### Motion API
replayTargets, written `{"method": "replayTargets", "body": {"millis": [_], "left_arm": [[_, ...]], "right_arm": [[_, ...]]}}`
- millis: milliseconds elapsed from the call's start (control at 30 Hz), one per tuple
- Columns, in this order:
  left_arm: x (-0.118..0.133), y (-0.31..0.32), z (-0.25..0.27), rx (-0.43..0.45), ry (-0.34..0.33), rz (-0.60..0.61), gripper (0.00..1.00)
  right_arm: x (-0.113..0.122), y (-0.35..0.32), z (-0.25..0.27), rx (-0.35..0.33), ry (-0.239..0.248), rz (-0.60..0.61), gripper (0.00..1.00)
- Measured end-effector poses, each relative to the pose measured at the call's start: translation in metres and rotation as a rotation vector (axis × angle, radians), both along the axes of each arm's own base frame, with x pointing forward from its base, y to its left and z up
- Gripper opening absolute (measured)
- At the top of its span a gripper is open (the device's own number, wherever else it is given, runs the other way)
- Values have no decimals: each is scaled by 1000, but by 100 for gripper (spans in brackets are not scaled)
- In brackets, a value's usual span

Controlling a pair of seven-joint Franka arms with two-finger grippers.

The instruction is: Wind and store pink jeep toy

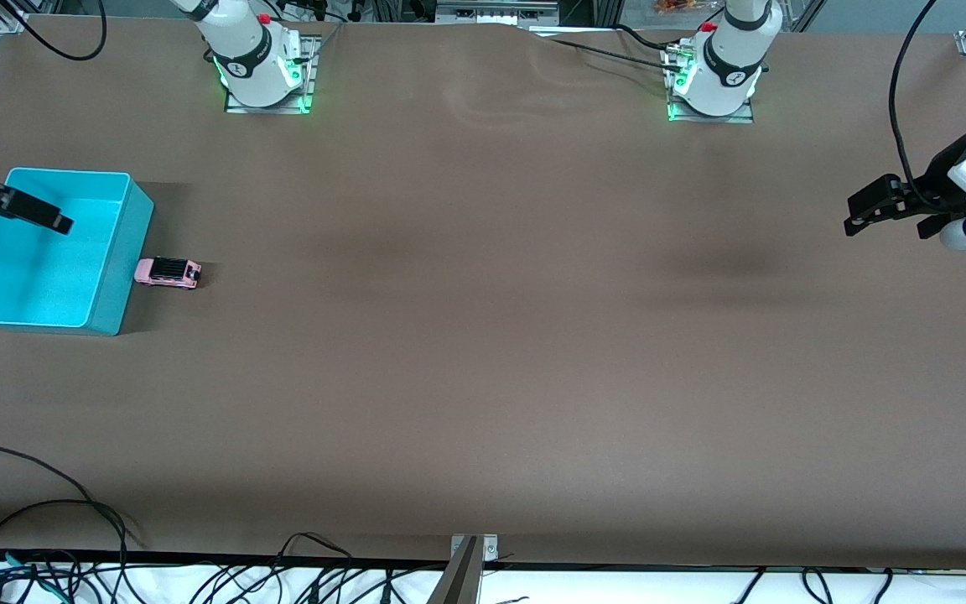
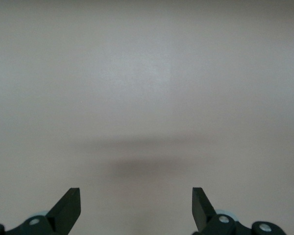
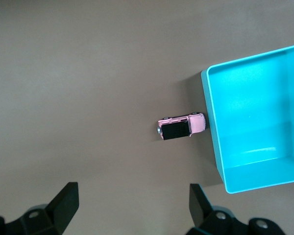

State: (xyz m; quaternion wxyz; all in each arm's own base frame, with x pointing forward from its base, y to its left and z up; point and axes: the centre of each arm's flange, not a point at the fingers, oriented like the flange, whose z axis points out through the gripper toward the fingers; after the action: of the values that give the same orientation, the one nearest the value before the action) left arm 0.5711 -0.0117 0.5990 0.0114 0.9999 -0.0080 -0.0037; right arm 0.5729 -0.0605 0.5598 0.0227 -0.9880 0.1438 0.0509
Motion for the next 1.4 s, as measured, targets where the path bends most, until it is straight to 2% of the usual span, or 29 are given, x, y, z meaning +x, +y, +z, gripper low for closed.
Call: {"method": "replayTargets", "body": {"millis": [300, 700, 900, 1100, 1400], "left_arm": [[2, -2, -1, 0, 0, -8, 100], [7, -1, -11, -1, 17, -8, 100], [8, -12, -10, -2, 13, -26, 100], [11, -11, 6, -3, -24, -24, 100], [14, -7, 8, -4, -31, -18, 100]], "right_arm": [[1, -21, -22, 1, 63, -42, 100], [18, -36, -93, -31, 195, -247, 100], [21, -40, -124, -43, 216, -290, 100], [11, -48, -165, -63, 242, -392, 100], [-13, -39, -248, -107, 211, -579, 100]]}}
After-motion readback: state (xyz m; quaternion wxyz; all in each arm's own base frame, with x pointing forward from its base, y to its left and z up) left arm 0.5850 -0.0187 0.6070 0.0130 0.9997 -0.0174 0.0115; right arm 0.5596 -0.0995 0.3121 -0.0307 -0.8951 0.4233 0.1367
